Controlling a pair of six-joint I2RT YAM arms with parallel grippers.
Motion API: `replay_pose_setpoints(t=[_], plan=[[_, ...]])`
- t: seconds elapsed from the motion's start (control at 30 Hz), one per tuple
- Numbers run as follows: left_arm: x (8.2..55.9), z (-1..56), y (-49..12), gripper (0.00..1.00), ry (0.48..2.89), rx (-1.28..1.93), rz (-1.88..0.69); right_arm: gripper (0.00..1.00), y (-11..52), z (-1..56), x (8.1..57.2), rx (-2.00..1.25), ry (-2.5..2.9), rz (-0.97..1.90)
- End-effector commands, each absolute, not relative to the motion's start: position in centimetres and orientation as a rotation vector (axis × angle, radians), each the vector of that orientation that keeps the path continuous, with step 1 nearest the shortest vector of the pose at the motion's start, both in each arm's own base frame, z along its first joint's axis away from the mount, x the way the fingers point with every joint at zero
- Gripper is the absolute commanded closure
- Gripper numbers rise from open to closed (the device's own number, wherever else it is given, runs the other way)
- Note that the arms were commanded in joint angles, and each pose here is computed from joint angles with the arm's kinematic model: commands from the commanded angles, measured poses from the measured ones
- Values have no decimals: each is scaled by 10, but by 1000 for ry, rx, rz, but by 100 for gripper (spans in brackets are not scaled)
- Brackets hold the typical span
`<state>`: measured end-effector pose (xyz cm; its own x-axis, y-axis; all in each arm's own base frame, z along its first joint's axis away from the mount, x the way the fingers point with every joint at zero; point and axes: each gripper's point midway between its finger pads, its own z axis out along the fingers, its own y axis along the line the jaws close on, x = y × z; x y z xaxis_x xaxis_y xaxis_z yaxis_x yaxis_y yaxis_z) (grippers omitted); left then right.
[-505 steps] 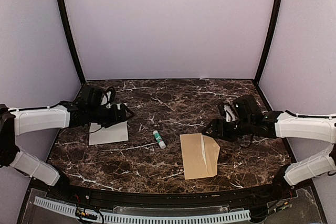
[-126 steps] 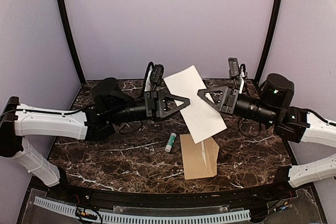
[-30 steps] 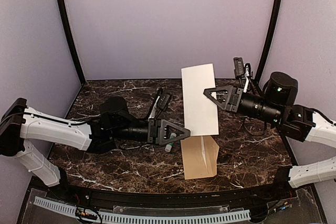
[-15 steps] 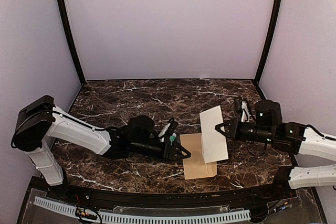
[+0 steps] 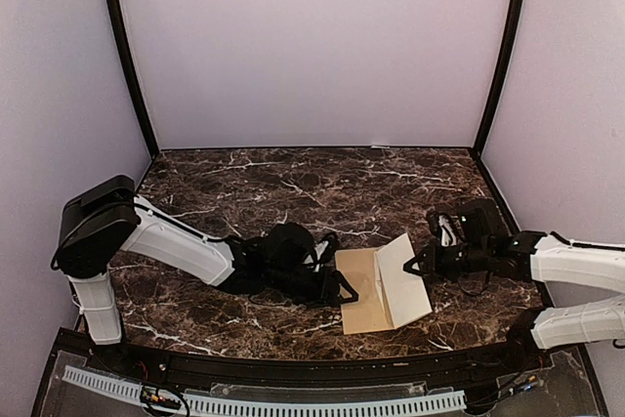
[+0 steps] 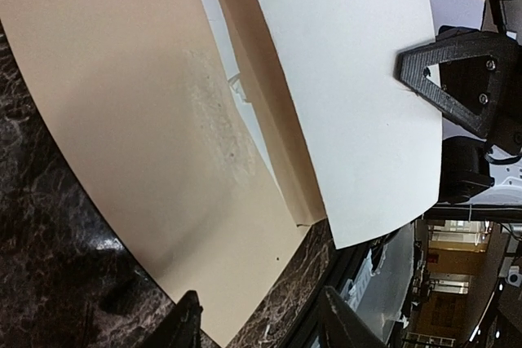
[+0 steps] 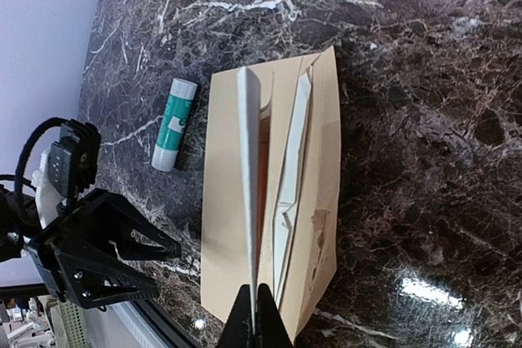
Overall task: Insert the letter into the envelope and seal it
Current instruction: Place the letter in the envelope.
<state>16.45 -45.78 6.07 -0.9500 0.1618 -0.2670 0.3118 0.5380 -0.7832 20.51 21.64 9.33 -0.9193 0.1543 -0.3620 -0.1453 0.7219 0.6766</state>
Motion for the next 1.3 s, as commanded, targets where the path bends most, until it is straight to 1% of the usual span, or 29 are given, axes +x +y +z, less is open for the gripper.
replay_pose_setpoints(t=[0.0, 0.13, 0.53, 0.67, 0.83, 1.03, 1.27], plan=[[174, 49, -451, 52, 2652, 403, -1230, 100, 222, 87, 203, -46, 2563, 1102], [179, 45, -450, 47, 2662, 406, -1194, 100, 221, 73, 200, -29, 2625, 1101], [195, 35, -446, 47, 2671, 362, -1175, 100, 216, 62, 202, 31, 2714, 1024], [201, 32, -445, 49, 2667, 353, -1169, 100, 216, 58, 204, 29, 2711, 1020], [208, 24, -442, 56, 2669, 348, -1147, 100, 220, 57, 212, 21, 2678, 1033], [213, 12, -441, 60, 2678, 390, -1068, 100, 225, 60, 221, -14, 2638, 1035], [215, -2, -435, 62, 2709, 415, -986, 100, 236, 70, 230, -81, 2565, 1093]])
